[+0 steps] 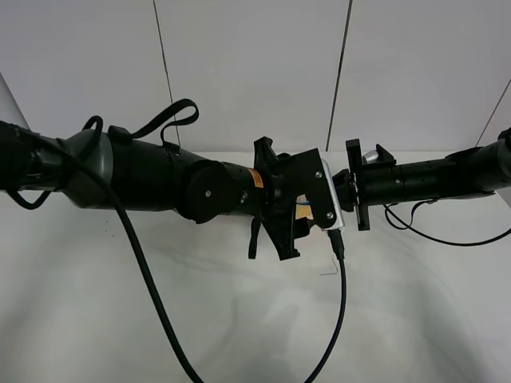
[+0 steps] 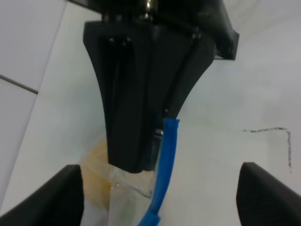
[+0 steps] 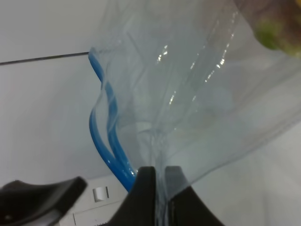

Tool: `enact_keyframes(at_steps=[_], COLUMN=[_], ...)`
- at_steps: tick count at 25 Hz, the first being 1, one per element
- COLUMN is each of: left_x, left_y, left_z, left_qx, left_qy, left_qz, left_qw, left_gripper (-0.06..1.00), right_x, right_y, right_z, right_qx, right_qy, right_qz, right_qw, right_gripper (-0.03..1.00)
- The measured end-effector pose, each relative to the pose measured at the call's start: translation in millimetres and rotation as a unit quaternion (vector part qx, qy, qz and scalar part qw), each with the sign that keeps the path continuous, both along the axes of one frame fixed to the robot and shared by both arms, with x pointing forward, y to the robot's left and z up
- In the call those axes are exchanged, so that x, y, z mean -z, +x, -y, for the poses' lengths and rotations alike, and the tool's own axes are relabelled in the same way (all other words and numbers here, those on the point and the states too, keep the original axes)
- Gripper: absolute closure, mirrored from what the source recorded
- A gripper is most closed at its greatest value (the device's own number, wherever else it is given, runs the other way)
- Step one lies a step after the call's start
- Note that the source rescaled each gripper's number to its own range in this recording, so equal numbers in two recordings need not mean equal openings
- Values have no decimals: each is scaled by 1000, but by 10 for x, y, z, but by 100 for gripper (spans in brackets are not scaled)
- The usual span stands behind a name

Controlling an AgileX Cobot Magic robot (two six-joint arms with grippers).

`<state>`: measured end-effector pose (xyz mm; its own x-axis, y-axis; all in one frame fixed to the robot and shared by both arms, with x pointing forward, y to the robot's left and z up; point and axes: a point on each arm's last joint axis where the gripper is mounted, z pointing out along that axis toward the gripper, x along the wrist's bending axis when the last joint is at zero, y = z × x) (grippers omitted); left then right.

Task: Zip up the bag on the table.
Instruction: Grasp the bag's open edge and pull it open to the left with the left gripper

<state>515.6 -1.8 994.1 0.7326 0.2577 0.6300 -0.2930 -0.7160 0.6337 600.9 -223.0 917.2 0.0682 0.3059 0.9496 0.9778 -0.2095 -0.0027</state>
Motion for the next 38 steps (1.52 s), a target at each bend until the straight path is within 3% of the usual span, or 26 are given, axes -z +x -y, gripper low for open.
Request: enact_keyframes(at_steps=[6,16,24,38], left_x=[88,306,374,370], left_y=[-25,-79,-56,-11], left_z=[-44,-165,-151,-200], left_qx=[-4,-16,-19,-23], left_qy=[-8,-45,-53,-46], left_qz=[14,93,107,121], left_qw=[1000,994,993,991], left_gripper=[22,24,40,43], right_x=[-1,-1,-2,-2], right_y=[1,1,2,3], right_z=[0,0,0,0], right_qx=[1,1,2,2], right_qy=[0,1,1,1], right_qz=[-1,-1,-1,-1], right_qw=[1000,1000,1000,1000], right_gripper=[97,97,97,97])
